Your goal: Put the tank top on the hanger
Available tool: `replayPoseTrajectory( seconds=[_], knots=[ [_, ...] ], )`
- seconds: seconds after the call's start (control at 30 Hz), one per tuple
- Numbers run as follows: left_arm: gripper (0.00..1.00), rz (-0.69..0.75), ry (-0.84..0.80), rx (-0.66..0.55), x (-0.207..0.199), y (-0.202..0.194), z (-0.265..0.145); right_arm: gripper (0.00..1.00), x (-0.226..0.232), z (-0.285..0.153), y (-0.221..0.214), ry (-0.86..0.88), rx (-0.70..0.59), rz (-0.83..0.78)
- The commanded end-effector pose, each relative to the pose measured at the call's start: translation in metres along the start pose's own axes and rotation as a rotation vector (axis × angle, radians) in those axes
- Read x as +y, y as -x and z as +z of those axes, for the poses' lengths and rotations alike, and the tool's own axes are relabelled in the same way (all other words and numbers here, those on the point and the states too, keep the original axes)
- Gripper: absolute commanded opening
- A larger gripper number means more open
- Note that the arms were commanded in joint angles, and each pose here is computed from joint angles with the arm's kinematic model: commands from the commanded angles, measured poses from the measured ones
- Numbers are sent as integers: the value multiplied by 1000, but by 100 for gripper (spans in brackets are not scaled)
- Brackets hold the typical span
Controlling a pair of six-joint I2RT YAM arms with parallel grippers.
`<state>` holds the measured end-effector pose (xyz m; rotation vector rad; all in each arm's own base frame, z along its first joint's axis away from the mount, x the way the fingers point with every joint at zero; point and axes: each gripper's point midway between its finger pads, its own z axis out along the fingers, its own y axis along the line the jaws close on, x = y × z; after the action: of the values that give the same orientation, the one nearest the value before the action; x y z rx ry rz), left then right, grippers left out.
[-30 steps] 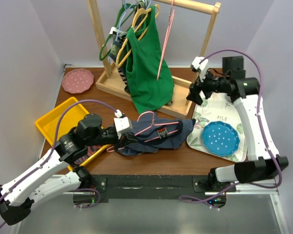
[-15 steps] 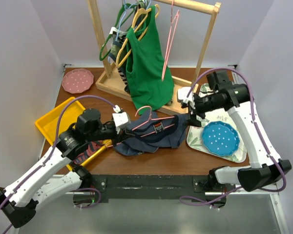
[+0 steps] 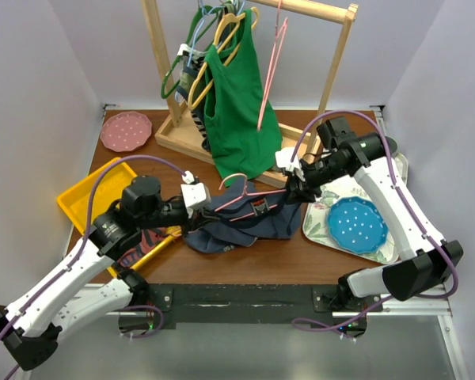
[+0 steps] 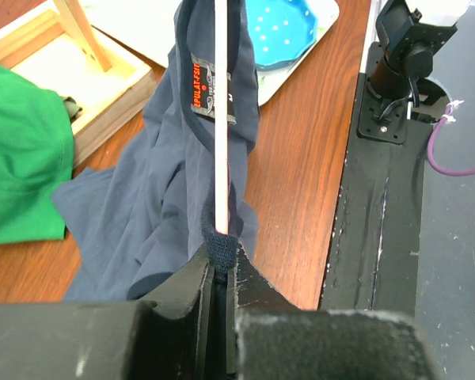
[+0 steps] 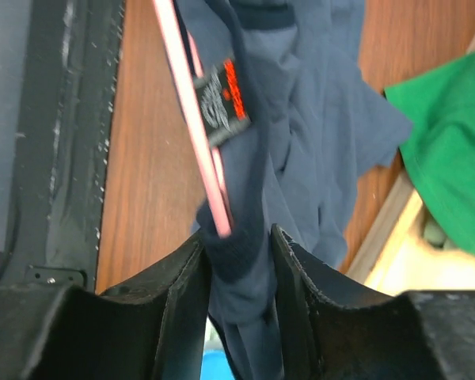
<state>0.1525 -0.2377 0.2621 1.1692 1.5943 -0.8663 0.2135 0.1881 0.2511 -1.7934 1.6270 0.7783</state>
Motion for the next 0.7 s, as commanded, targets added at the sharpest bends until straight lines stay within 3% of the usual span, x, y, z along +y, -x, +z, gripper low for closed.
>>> replayPoseTrajectory(
  seconds=[0.0,0.13,0.17,0.2,0.37,0.47,0.5,0.53,0.6,0.67],
  knots=[
    [0,81,-30,-122,1,38,4,34,41,-1,13,128,-48,83],
    [0,81,-37,-129,4,39,11,15,48,3,23,165,-78,88],
    [0,79,-36,-124,5,37,12,3,49,4,23,169,-78,91],
    [0,81,-31,-124,7,37,13,0,50,5,23,177,-77,96],
    [0,83,18,-97,17,28,14,0,50,1,20,151,-43,130],
    [1,75,148,-82,38,24,8,0,31,-16,18,45,-78,213],
    [28,72,215,-69,49,21,5,0,27,-22,15,21,-96,242],
    [47,76,251,-72,53,22,-1,0,23,-28,11,-5,-108,269],
    [74,78,339,-63,66,21,-9,0,17,-43,-5,-68,-107,351],
    [81,87,400,-56,73,18,-17,0,12,-52,-19,-119,-110,403]
  ],
)
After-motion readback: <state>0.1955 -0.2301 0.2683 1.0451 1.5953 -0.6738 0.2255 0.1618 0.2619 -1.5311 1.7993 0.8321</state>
